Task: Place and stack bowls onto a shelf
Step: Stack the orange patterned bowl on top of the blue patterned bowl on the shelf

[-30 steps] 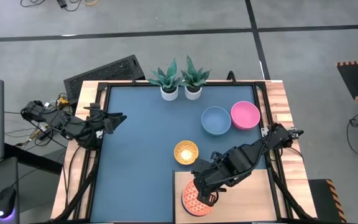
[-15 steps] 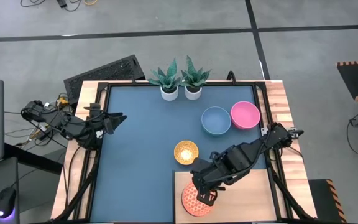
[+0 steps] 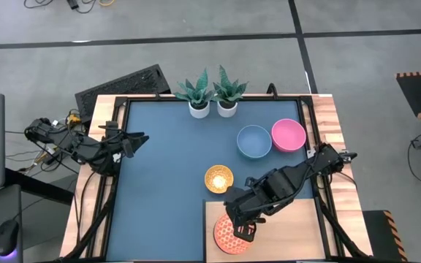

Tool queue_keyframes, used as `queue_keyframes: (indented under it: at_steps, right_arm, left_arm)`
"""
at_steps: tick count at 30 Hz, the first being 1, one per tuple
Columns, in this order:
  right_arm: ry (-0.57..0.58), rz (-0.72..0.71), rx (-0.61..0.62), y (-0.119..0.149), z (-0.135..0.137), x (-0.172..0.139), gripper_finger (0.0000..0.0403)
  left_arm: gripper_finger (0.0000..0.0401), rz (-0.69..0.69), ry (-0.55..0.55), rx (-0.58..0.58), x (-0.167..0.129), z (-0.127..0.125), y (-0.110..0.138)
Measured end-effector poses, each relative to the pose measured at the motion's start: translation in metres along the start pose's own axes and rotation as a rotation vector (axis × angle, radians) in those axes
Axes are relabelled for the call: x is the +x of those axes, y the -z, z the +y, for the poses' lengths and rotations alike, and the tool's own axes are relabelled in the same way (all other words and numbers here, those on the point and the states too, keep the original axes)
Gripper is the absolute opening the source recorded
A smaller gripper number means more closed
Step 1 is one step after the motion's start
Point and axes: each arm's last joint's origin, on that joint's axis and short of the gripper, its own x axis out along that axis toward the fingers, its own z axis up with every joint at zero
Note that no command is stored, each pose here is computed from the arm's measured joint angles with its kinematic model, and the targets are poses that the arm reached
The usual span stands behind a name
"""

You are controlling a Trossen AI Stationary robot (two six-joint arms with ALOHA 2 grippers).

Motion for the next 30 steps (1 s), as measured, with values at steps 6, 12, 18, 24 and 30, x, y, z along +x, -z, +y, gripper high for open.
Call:
queue_keyframes:
  at_steps: [6, 12, 18, 24, 30]
  right_arm:
    - [-0.019, -0.023, -0.022, -0.003, -0.007, -0.012, 0.0087]
    - [-0.04, -0.084, -0.085, -0.015, -0.021, -0.028, 0.0087]
    - [-0.052, -0.091, -0.105, -0.024, -0.03, -0.03, 0.0087]
    - [-0.077, -0.126, -0.214, -0.015, -0.017, -0.032, 0.0077]
    - [0.066, -0.178, -0.192, -0.002, -0.013, -0.032, 0.0043]
  left_arm:
    - [0.0249, 0.0, 0.0, 0.001, 0.0, 0.0, 0.0]
    - [0.0249, 0.005, 0.002, 0.001, 0.0, 0.0, 0.0]
    - [0.0249, 0.011, 0.001, 0.005, 0.0, 0.0, 0.001]
    - [0.0249, 0.012, 0.001, 0.006, 0.0, 0.0, 0.001]
    - [0.0249, 0.093, 0.101, -0.026, 0.003, -0.004, 0.006]
